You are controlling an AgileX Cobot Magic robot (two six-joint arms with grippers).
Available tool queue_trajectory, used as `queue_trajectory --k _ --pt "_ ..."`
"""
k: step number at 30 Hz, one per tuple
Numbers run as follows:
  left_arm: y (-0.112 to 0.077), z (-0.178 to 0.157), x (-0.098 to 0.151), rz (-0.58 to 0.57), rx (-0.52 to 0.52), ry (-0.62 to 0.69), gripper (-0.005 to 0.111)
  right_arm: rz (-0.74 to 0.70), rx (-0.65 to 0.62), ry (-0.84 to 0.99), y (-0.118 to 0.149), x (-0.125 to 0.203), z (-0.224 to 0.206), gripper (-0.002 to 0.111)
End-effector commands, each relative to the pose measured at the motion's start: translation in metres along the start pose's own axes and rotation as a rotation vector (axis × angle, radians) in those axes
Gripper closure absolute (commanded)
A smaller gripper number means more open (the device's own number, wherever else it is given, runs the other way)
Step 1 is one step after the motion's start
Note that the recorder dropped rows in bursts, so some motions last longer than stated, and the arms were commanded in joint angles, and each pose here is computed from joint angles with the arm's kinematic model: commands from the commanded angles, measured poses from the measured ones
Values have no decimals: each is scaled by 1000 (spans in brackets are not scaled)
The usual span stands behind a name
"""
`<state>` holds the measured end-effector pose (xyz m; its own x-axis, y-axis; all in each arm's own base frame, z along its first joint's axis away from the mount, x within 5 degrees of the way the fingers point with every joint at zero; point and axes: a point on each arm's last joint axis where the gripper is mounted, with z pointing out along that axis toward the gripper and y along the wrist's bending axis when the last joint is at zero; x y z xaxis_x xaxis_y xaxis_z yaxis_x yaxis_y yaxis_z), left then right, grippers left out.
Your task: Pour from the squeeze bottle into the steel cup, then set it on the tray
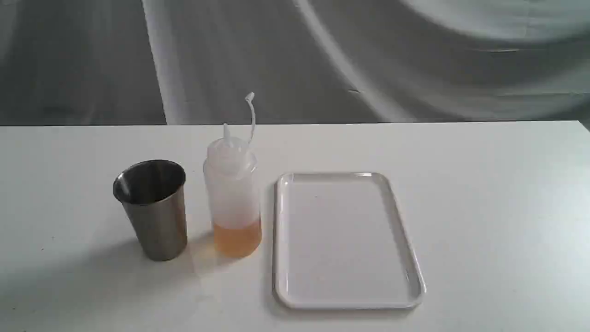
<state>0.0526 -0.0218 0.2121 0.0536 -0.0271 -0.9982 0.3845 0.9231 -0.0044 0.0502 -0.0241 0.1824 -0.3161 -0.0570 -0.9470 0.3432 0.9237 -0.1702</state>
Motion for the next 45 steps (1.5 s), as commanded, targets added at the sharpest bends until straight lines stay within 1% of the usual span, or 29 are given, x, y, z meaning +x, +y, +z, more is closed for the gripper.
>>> queue_trajectory --k 1,14,15,18,25,33,34,38,40,43,45 --pt "0 1 1 4 -1 1 98 -5 7 -10 0 0 0 108" --pt "0 1 1 4 -1 1 98 -7 7 -10 0 0 0 108" --pt "0 1 1 4 -1 1 98 -12 9 -15 0 0 0 108" --pt "0 1 1 4 -1 1 98 -88 28 -43 -2 -3 0 108" --pt "0 1 1 4 -1 1 98 -87 19 -176 -1 -15 -1 108" --pt "0 1 1 4 -1 1 98 -9 -7 -367 1 -32 -6 108" --pt "0 1 1 4 -1 1 98 32 -14 -397 1 -34 -7 108" --pt "0 1 1 4 -1 1 98 338 -62 -493 -2 -42 -11 108" --pt "0 1 1 4 -1 1 98 445 -75 -520 -3 -44 -12 108" --pt "0 1 1 4 -1 1 98 518 -83 -546 -5 -46 -13 108" --pt "0 1 1 4 -1 1 98 541 -89 -559 -5 -47 -14 108"
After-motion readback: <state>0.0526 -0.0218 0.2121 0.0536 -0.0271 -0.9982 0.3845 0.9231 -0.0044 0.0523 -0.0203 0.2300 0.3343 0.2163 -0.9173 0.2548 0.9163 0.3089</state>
